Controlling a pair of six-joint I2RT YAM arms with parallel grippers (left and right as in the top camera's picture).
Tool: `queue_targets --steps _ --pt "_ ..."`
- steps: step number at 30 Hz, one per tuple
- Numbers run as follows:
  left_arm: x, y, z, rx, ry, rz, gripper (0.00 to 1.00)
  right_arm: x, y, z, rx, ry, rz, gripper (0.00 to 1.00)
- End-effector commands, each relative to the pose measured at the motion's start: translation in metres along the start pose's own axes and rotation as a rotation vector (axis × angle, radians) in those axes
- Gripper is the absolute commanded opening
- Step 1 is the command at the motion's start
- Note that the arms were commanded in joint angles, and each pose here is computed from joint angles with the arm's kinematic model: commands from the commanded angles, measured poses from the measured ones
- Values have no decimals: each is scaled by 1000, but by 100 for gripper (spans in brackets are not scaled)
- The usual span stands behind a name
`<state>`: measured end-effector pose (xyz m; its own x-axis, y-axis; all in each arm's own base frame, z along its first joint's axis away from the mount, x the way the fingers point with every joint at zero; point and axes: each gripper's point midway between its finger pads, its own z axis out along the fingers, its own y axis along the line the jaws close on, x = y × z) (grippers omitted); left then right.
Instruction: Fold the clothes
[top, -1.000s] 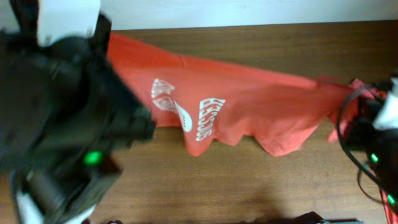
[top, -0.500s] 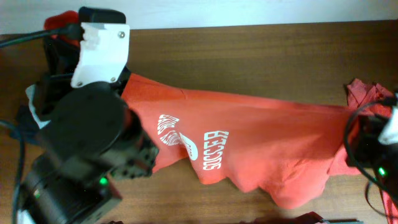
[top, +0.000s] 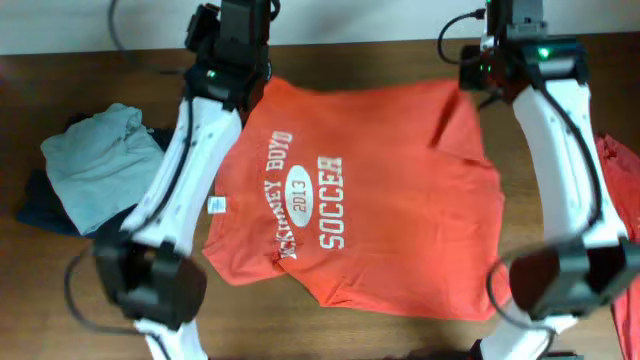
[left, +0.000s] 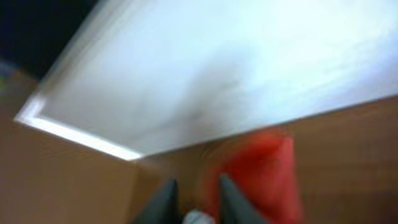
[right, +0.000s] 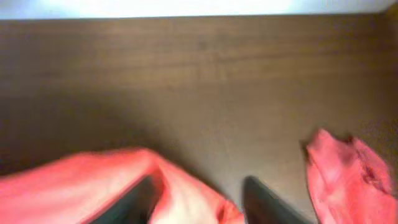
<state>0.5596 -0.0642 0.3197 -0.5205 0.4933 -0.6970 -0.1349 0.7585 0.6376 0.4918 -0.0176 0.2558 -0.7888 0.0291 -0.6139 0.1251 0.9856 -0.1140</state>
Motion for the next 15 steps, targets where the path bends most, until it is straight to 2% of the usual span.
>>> queue_targets --steps 1,2,3,4,6,10,15 --pt "-12 18 23 -36 -33 -25 73 -9 -15 12 -94 -14 21 79" --pt "-15 31 21 -73 -31 -42 80 -10 -23 9 -93 -16 36 81" --pt "-21 48 15 -112 -37 -66 93 -10 -34 0 -94 -13 55 82" --pt "-29 65 6 -147 -45 -88 96 -9 -40 -7 -96 -6 66 82" --pt "-40 97 -20 -186 -44 -108 99 0 -49 -30 -109 37 84 83" --pt "-30 108 -46 -136 8 -120 99 25 -44 -45 -146 136 86 84" --pt "15 24 -50 289 154 -93 99 65 -10 -24 -302 317 126 80"
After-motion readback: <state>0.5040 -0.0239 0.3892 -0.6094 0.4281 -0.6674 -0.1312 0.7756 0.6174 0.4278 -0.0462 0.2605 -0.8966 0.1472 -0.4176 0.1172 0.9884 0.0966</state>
